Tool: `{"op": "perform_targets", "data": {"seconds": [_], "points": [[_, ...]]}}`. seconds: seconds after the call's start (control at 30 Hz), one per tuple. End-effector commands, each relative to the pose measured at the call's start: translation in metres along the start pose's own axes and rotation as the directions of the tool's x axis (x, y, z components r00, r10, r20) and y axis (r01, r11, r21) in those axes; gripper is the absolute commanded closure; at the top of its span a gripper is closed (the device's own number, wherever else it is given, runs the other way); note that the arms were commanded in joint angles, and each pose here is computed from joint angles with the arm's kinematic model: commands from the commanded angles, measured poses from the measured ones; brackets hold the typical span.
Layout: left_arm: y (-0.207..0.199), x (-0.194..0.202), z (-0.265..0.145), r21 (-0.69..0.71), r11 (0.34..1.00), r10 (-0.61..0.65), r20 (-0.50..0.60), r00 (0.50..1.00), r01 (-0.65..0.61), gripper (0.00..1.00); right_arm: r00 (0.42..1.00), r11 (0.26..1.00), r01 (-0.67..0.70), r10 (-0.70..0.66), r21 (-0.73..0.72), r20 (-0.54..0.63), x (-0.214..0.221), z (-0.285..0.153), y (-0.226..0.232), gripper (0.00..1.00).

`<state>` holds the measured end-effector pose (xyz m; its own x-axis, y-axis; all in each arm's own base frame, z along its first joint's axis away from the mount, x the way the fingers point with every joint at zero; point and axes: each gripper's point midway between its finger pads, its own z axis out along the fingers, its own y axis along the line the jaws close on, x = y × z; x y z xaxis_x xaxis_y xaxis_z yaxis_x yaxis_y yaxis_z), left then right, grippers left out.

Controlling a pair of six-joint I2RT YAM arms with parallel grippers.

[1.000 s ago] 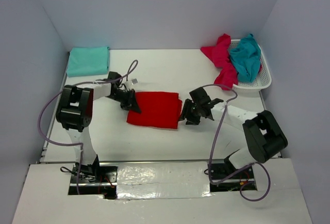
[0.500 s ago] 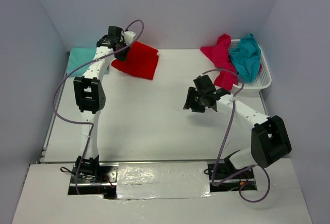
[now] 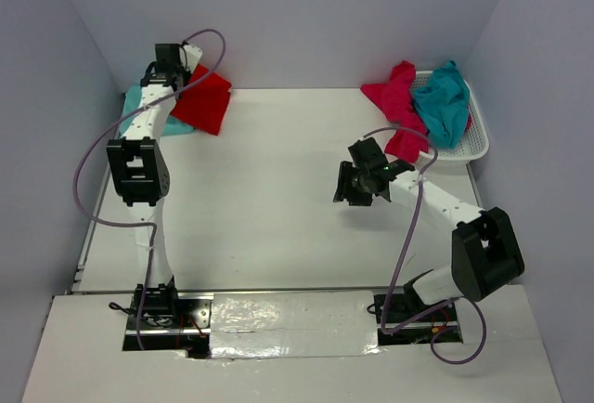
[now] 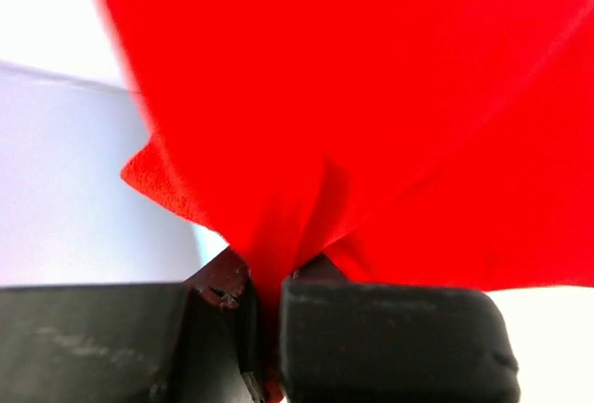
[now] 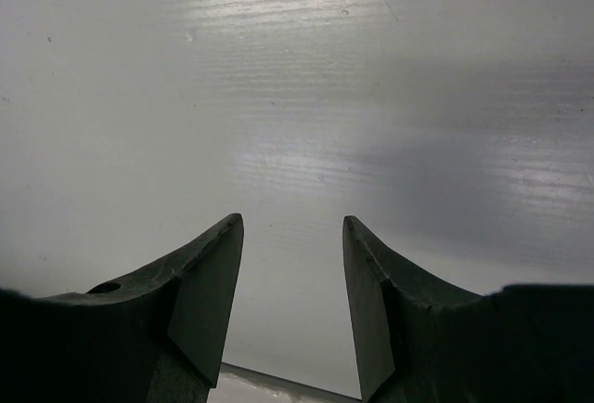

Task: Fold and stack the t-shirts
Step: Put the neatly folded tshirt into the corner of the board with the left arm

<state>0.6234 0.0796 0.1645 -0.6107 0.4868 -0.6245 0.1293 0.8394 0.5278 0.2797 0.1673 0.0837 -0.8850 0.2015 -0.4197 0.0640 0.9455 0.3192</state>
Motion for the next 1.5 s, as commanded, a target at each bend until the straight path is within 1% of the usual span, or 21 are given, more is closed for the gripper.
{"op": "perform_targets", "data": {"seconds": [0.0, 0.2, 0.27, 0.37, 0.53, 0.6, 0.63, 0.7, 0.73, 0.8, 0.93, 0.97, 1.1, 1.17, 1.2, 1.23, 1.3, 1.33, 1.37, 1.4, 1.47], "points": [[0.081, -0.068, -0.064, -0.165, 0.984, -0.026, 0.232, 0.972, 0.066, 1.0, 1.0, 1.0, 0.0, 0.0, 0.015, 0.006, 0.002, 0.001, -0.006, 0.45], [0.103, -0.045, -0.061, -0.143, 0.982, -0.096, 0.197, 0.976, 0.125, 1.0, 1.0, 1.0, 0.008, -0.007, 0.016, -0.016, 0.006, 0.005, -0.007, 0.46], [0.105, -0.033, -0.05, -0.117, 0.982, -0.128, 0.175, 0.976, 0.15, 1.0, 1.0, 1.0, 0.014, -0.013, 0.013, -0.022, 0.006, 0.006, -0.006, 0.45], [0.109, 0.003, -0.028, -0.081, 0.98, -0.174, 0.1, 0.98, 0.183, 1.0, 0.999, 1.0, 0.025, -0.025, 0.015, -0.037, 0.006, 0.007, -0.005, 0.46], [0.093, 0.049, 0.013, 0.003, 0.969, -0.248, 0.019, 0.969, 0.248, 0.99, 0.996, 0.999, 0.045, -0.044, 0.01, -0.073, 0.005, 0.013, 0.0, 0.46], [0.088, 0.07, 0.03, 0.038, 0.952, -0.303, -0.014, 0.953, 0.304, 0.89, 0.995, 0.999, 0.043, -0.042, 0.006, -0.087, 0.005, 0.015, 0.001, 0.46], [0.093, 0.077, 0.033, 0.03, 0.946, -0.323, -0.019, 0.946, 0.323, 0.64, 0.995, 0.999, 0.044, -0.043, 0.002, -0.088, 0.005, 0.015, 0.003, 0.46], [0.089, 0.091, 0.047, 0.027, 0.933, -0.359, -0.042, 0.932, 0.36, 0.38, 0.994, 0.999, 0.049, -0.048, 0.004, -0.101, 0.006, 0.017, 0.003, 0.46], [0.091, 0.093, 0.051, 0.016, 0.928, -0.371, -0.036, 0.928, 0.371, 0.03, 0.993, 0.999, 0.052, -0.051, 0.006, -0.103, 0.006, 0.017, 0.004, 0.46], [0.096, 0.104, 0.059, -0.018, 0.909, -0.416, -0.049, 0.908, 0.416, 0.01, 0.992, 0.999, 0.053, -0.052, 0.008, -0.113, 0.007, 0.017, 0.004, 0.46], [0.137, 0.093, 0.046, -0.052, 0.83, -0.554, 0.049, 0.831, 0.556, 0.01, 0.991, 0.998, 0.055, -0.053, 0.011, -0.122, 0.01, 0.016, 0.004, 0.46], [0.148, 0.083, 0.035, -0.059, 0.811, -0.577, 0.087, 0.812, 0.582, 0.01, 0.992, 0.998, 0.055, -0.053, 0.008, -0.119, 0.01, 0.015, 0.005, 0.46], [0.16, 0.046, 0.008, 0.012, 0.809, -0.581, 0.176, 0.795, 0.588, 0.01, 0.994, 0.999, 0.048, -0.048, -0.001, -0.099, 0.004, 0.009, 0.009, 0.46], [0.161, 0.018, -0.016, 0.072, 0.823, -0.563, 0.23, 0.794, 0.563, 0.01, 0.994, 0.998, 0.057, -0.057, -0.006, -0.092, 0.0, 0.002, 0.013, 0.46], [0.145, 0.008, -0.022, 0.154, 0.835, -0.55, 0.233, 0.802, 0.528, 0.01, 0.996, 0.998, 0.066, -0.067, -0.017, -0.065, -0.012, -0.004, 0.019, 0.45], [0.13, -0.015, -0.042, 0.202, 0.877, -0.477, 0.269, 0.836, 0.436, 0.01, 0.996, 0.997, 0.073, -0.073, -0.011, -0.056, -0.016, -0.01, 0.02, 0.45], [0.082, -0.02, -0.048, 0.282, 0.911, -0.369, 0.232, 0.9, 0.3, 0.01, 0.996, 0.996, 0.086, -0.086, -0.033, -0.01, -0.033, -0.022, 0.03, 0.45], [0.05, -0.035, -0.056, 0.275, 0.95, -0.218, 0.243, 0.945, 0.149, 0.01, 0.996, 0.995, 0.093, -0.093, -0.032, -0.004, -0.037, -0.026, 0.031, 0.45], [0.017, -0.012, -0.047, 0.293, 0.952, -0.145, 0.165, 0.976, 0.092, 0.01, 0.995, 0.995, 0.098, -0.097, -0.033, 0.005, -0.041, -0.028, 0.033, 0.45], [-0.011, -0.014, -0.046, 0.265, 0.964, -0.054, 0.138, 0.989, 0.016, 0.01, 0.994, 0.994, 0.103, -0.102, -0.039, 0.022, -0.048, -0.032, 0.037, 0.45], [-0.036, 0.004, -0.034, 0.238, 0.969, 0.041, 0.091, 0.995, -0.062, 0.01, 0.993, 0.993, 0.111, -0.109, -0.045, 0.035, -0.053, -0.035, 0.039, 0.45]]}}
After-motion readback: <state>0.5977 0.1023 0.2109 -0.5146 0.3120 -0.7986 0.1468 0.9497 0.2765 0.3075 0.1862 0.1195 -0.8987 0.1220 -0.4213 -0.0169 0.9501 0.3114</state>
